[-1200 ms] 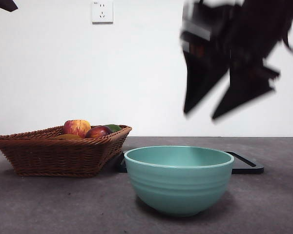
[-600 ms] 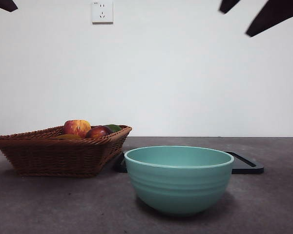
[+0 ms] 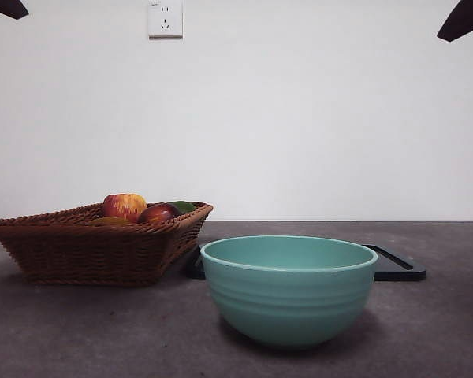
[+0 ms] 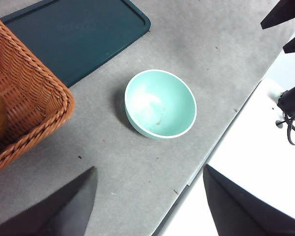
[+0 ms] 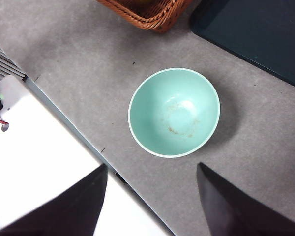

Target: Pick up the wifruite, put it on the bowl, pick up the plate, put it on desk

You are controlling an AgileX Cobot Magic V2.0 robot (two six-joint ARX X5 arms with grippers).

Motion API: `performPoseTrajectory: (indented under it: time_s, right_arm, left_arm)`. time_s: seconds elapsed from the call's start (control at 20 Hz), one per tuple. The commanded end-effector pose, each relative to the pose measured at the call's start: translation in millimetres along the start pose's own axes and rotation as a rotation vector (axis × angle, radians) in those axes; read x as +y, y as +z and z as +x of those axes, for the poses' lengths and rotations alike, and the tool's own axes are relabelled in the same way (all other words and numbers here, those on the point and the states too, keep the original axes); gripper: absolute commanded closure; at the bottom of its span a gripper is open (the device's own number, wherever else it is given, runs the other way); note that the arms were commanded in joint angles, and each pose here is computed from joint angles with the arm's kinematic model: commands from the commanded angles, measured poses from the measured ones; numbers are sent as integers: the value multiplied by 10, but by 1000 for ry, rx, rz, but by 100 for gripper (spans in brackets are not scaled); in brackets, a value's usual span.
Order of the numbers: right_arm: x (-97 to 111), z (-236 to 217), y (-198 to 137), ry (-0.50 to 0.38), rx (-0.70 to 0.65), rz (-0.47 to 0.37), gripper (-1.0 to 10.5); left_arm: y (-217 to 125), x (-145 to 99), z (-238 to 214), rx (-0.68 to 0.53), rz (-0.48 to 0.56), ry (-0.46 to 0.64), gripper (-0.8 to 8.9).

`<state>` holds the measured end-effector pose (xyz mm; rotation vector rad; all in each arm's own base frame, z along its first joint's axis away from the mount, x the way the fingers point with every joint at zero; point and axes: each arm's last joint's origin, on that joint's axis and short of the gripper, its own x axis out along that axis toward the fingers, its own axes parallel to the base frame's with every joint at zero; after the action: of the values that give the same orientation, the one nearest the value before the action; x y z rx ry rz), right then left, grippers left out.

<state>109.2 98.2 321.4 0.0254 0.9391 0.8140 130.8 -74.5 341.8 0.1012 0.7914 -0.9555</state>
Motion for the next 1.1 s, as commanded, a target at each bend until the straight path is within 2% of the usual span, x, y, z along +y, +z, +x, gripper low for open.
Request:
performPoseTrajectory:
  time_s: [0.05, 0.1, 0.15, 0.25, 0.3, 1.1]
  right_arm:
    - [34, -23, 44, 13, -15, -14, 659]
    - [34, -23, 44, 13, -15, -13, 666]
    - [34, -23, 44, 13, -15, -14, 708]
    - [33, -23, 45, 10, -16, -14, 845]
    - [33, -23, 45, 11, -16, -15, 925]
    - [38, -24, 74, 9, -47, -37, 938]
  left_arm:
    - [39, -14, -18, -12, 19, -4, 477]
    - [39, -14, -18, -12, 19, -4, 519]
    - [39, -14, -18, -12, 19, -4, 606]
    - [39, -14, -18, -12, 19, -4, 768]
    - [39, -14, -18, -12, 19, -4, 806]
    - [40, -14, -18, -13, 19, -4, 806]
